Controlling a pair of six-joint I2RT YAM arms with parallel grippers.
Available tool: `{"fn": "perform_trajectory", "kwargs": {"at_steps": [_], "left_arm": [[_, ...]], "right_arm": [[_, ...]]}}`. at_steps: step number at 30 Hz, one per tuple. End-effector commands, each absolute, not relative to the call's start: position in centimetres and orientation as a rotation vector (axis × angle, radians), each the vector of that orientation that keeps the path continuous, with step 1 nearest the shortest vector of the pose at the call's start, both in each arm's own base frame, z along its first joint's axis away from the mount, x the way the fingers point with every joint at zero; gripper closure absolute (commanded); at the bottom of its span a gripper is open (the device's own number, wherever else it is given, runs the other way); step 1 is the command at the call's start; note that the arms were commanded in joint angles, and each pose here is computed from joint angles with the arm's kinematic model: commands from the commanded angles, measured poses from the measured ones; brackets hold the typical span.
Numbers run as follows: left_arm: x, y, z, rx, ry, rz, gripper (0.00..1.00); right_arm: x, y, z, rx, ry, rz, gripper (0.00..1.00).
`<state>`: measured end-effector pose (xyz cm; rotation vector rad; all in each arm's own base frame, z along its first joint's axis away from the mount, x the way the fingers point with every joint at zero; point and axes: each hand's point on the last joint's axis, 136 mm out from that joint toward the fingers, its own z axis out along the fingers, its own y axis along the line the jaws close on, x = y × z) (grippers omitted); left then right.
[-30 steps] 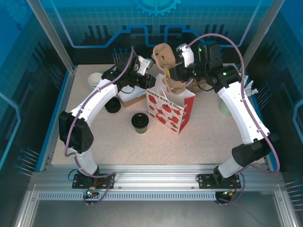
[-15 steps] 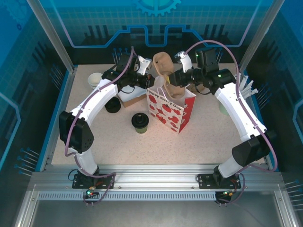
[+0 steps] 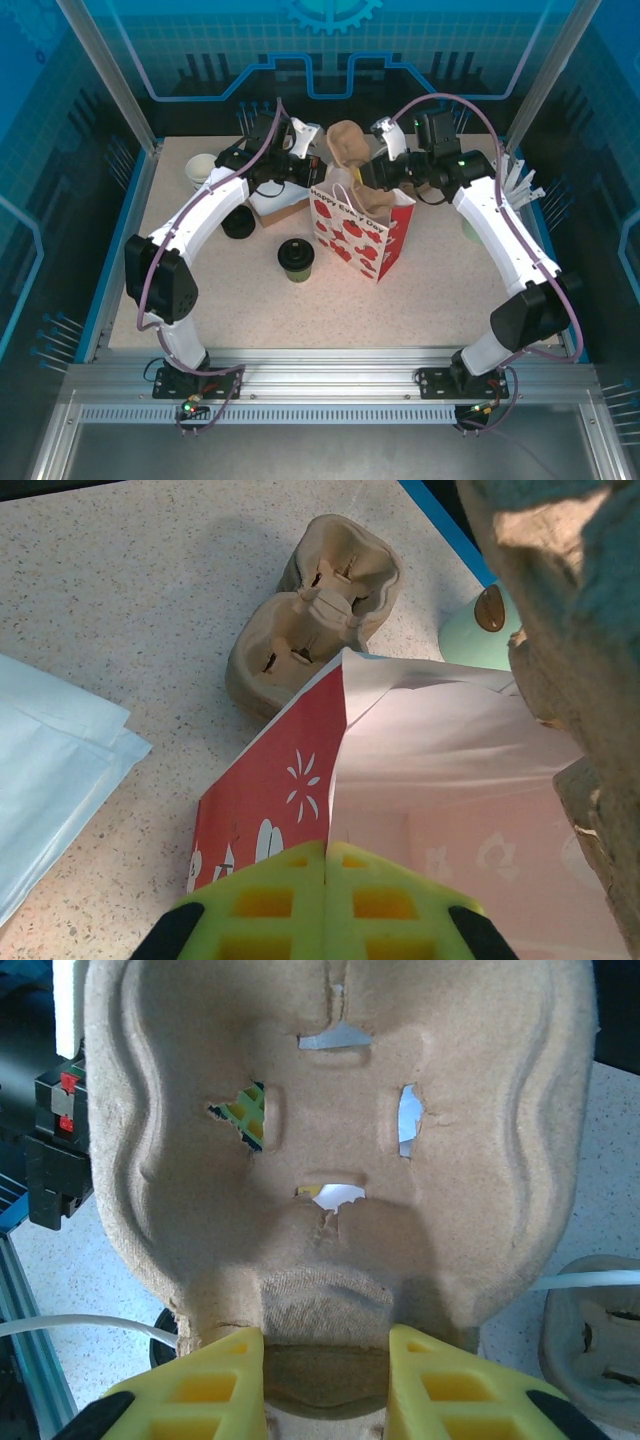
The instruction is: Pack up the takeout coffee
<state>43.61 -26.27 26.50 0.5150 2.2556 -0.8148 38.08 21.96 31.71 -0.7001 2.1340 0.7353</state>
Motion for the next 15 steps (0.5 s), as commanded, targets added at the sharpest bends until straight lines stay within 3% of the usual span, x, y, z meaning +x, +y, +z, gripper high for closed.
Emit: {"fn": "perform_trajectory", "kwargs": {"at_steps": [1,15], "left_arm": [[43.9,-26.2,27.5,0.494,2.227,-0.819,1.0],[44.2,-25.8,27.5,0.471,2.22,-0.819,1.0]], "right_arm": [[37.2,20.8,33.0,-0.712,2.105,0.71,0.72],[35.4,19.9,31.0,-0.763,2.231,0.626,0.73]]}}
